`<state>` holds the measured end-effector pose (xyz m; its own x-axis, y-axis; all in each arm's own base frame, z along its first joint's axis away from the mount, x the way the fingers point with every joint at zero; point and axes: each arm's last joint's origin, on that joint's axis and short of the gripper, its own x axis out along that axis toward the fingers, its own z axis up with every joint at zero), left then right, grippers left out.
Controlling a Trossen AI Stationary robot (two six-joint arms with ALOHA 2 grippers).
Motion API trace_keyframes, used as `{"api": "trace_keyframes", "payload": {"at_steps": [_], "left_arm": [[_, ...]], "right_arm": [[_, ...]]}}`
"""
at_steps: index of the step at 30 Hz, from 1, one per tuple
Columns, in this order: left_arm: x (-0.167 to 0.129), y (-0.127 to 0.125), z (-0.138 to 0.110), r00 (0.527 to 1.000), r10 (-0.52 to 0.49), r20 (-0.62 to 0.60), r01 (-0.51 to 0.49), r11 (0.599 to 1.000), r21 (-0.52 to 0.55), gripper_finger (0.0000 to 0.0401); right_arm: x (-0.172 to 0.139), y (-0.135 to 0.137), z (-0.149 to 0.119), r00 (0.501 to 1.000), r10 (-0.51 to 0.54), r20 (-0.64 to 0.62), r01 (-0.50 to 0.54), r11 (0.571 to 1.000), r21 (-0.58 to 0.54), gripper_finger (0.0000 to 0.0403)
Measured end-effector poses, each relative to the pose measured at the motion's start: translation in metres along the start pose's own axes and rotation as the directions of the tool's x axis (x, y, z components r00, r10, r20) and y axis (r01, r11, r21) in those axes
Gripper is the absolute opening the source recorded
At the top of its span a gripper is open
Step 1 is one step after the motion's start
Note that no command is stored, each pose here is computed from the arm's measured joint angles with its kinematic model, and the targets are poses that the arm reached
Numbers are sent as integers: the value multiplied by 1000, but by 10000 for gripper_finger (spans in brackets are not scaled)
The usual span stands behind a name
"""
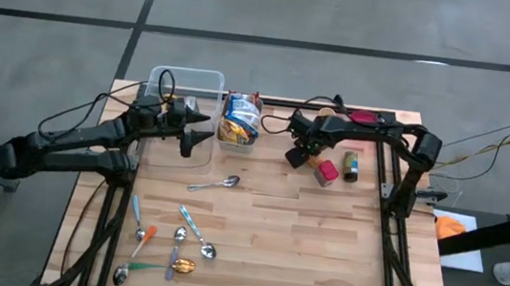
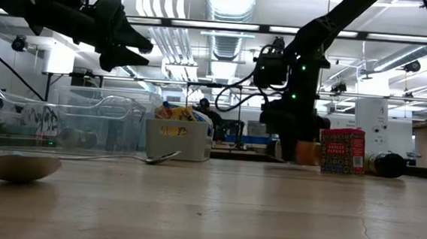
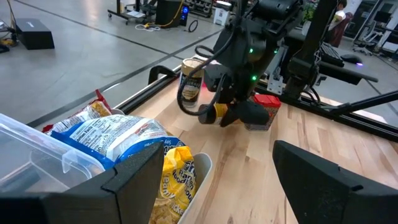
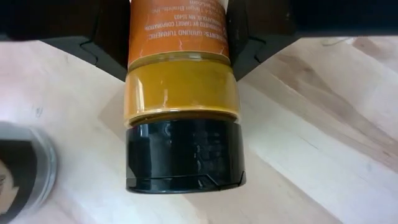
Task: Pick & Place Food Item
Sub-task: Put the orange seasoning bottle into the white bin
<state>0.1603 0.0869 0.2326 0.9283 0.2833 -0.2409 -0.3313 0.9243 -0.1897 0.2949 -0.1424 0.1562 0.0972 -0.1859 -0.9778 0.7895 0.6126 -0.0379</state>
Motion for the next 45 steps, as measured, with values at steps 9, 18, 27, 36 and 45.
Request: {"api": "trace_keyframes", "payload": {"at_steps": [9, 18, 27, 36, 45], "left_arm": [[0, 0, 0, 1000, 0, 0, 0, 1000, 0, 305], [0, 0, 0, 1000, 0, 0, 0, 1000, 0, 305], [0, 0, 0, 1000, 0, 0, 0, 1000, 2, 305], [0, -3, 1, 996, -84, 1, 81, 965, 249, 305], [-2, -14, 3, 925, -379, -11, 344, 825, 448, 305]], "right_arm": [[-24, 22, 9, 994, 65, 83, -56, 992, -110, 173], [-73, 65, 18, 957, 226, 183, -158, 931, -328, 173], [-119, 122, 5, 862, 422, 282, -172, 765, -620, 173], [-135, 158, -15, 765, 518, 383, -58, 648, -759, 173], [-136, 163, -8, 674, 531, 513, 36, 670, -741, 173]]}}
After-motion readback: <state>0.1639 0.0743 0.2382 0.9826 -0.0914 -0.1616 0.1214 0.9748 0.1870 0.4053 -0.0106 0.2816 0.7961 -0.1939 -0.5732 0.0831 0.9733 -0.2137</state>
